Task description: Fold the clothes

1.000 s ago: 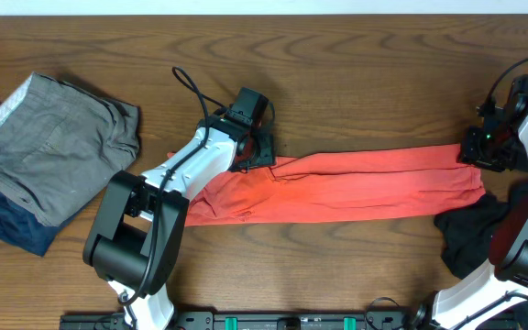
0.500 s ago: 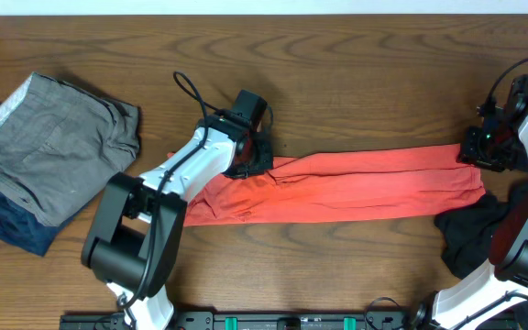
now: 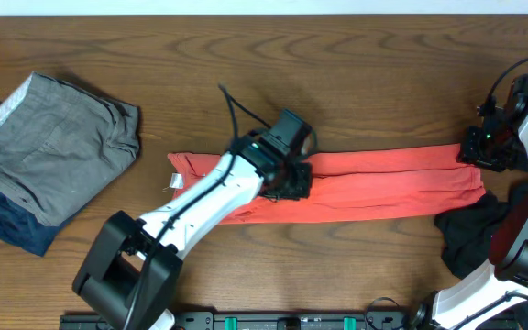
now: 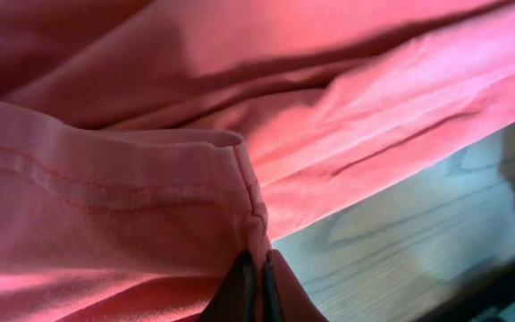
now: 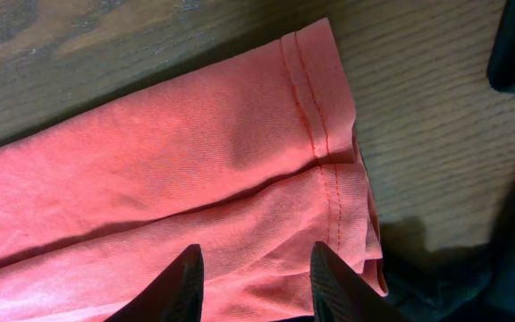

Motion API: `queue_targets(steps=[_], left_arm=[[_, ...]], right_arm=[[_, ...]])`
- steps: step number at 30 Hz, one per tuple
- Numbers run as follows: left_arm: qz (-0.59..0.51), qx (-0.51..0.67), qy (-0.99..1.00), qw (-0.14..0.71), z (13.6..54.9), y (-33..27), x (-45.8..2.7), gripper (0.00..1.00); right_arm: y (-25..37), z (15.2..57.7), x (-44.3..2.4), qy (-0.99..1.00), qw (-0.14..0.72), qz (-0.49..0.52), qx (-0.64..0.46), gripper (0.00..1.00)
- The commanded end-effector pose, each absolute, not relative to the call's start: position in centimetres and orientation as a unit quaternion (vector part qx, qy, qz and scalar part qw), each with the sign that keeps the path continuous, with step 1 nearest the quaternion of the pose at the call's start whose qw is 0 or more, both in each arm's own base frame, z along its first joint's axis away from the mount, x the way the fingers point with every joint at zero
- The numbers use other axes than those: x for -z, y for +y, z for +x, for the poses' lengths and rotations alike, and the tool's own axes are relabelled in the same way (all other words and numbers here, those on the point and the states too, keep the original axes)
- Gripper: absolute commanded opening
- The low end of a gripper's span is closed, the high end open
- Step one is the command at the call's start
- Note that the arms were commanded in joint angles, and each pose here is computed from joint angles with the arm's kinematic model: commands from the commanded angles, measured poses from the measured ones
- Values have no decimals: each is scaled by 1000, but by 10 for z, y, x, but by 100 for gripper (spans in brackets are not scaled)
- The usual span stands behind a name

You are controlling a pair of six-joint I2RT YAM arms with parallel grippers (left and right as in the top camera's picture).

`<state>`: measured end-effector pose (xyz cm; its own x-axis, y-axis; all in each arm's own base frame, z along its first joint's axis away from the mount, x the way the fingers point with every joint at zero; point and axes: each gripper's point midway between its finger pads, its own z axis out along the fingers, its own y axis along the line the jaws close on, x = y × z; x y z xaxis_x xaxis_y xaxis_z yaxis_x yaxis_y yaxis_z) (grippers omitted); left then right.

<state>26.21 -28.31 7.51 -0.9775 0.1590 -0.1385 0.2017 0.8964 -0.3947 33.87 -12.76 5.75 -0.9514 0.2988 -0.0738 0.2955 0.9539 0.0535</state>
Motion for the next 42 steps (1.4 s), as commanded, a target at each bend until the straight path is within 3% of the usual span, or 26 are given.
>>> queue_targets(steps=[1,2,6,15,21,27,34,42], left_arm=[[97,169,979,66,264,-276,-63,17],[96,166,979,69,265,-275,-63,32],[90,160,979,87,276,-272,-64,45],[-10,113,990,86,306,-199,-73,45],[-91,64,993,31,294,-140,-52,44],[-174,18,985,14,275,-105,-19,44],[-187,-25,980,63,279,-78,8,45],[-246,-29,962,115,309,-46,7,45]], right_arm=[[-131,337,-65,986,50,160,-19,38],[-131,337,-65,986,49,160,-19,38],[-131,336,-65,985,46,165,-20,37],[-130,334,-65,985,43,166,-21,38],[-129,331,-65,985,37,166,-22,36],[-127,325,-64,986,23,165,-25,41],[-124,319,-64,986,11,165,-28,42],[-124,319,-64,986,11,165,-28,43]])
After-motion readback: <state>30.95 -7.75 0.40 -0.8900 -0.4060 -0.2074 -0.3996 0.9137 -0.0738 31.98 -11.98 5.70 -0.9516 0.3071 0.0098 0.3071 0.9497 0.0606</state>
